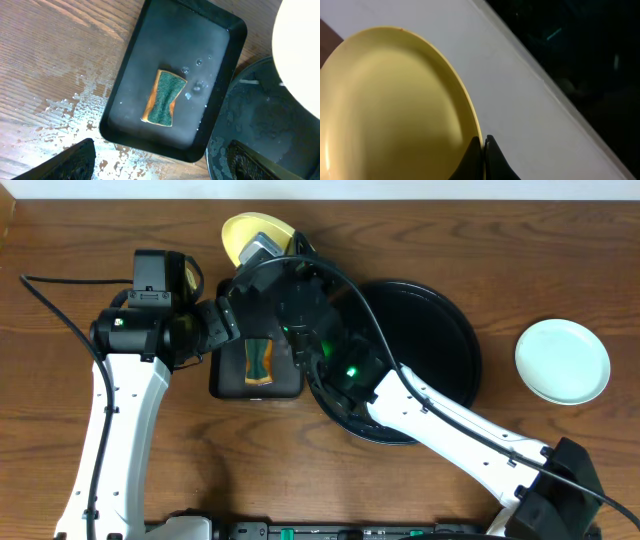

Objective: Clean dirty plates on tray and stack at the side
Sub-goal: 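Lift the yellow plate with the right gripper and carry it right, then set the yellow plate on top of the green plate stack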

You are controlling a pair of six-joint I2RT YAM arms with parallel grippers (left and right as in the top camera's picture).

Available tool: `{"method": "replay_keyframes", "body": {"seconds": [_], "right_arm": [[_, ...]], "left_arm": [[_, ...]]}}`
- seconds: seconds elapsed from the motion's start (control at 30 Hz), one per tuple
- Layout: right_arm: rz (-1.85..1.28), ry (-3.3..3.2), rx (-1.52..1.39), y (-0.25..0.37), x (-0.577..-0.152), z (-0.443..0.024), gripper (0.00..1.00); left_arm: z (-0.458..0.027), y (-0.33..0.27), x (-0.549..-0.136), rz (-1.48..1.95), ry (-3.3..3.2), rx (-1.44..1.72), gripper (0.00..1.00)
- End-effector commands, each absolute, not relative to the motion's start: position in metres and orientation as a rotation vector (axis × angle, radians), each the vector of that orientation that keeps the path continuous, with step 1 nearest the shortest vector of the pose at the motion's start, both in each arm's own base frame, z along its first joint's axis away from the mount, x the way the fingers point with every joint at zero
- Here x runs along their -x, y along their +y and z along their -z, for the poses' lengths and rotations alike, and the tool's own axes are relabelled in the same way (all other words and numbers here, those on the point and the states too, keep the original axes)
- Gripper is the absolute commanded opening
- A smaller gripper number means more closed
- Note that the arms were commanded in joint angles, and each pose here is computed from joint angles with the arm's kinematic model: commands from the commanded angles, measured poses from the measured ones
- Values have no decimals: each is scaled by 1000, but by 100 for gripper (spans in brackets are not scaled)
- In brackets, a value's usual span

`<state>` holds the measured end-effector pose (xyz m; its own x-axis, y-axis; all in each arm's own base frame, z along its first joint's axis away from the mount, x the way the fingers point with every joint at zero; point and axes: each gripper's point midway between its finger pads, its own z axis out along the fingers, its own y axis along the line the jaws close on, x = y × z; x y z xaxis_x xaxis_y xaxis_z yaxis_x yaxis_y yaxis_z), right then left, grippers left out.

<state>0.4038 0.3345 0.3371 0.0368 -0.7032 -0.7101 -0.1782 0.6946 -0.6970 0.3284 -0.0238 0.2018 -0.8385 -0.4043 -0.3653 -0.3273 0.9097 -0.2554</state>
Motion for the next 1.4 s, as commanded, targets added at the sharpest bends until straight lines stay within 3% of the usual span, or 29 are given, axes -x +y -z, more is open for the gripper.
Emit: {"method": "replay_keyframes", "body": {"seconds": [0.0,0.07,0.2,0.33,0.57,0.73,0.87,1.0,1.17,1.37], "right_arm": [[362,1624,691,326,-401,-324,1],[313,1663,835,336,-397,-299,1],[416,1656,542,302,-410,-329,1],[430,1649,703,315,-404,-318,1],[270,1997,337,250,-418,-259,1],[14,2140,123,193,-425,-268,1],[-286,2195,-37,131,-418,-295,1],[-340,2236,-392,25,-404,-297,1],[-184,2311,-842,-102,-367,-250,1],[-198,2413,-1158,-172,-332,-168,1]], "left_arm": [[-210,-24,-331,272,2632,530,84],[-210,-24,-331,272,2632,530,85],[-210,-24,-331,272,2632,530,84],[-210,-24,-331,272,2632,530,84],[-210,-24,-331,272,2632,530,85],[-210,-24,-331,272,2632,530,85],[-210,-24,-331,272,2632,530,85],[-210,-24,-331,272,2632,530,84],[-210,-24,-331,272,2632,530,85],[-210,-24,-331,272,2632,530,84]]}}
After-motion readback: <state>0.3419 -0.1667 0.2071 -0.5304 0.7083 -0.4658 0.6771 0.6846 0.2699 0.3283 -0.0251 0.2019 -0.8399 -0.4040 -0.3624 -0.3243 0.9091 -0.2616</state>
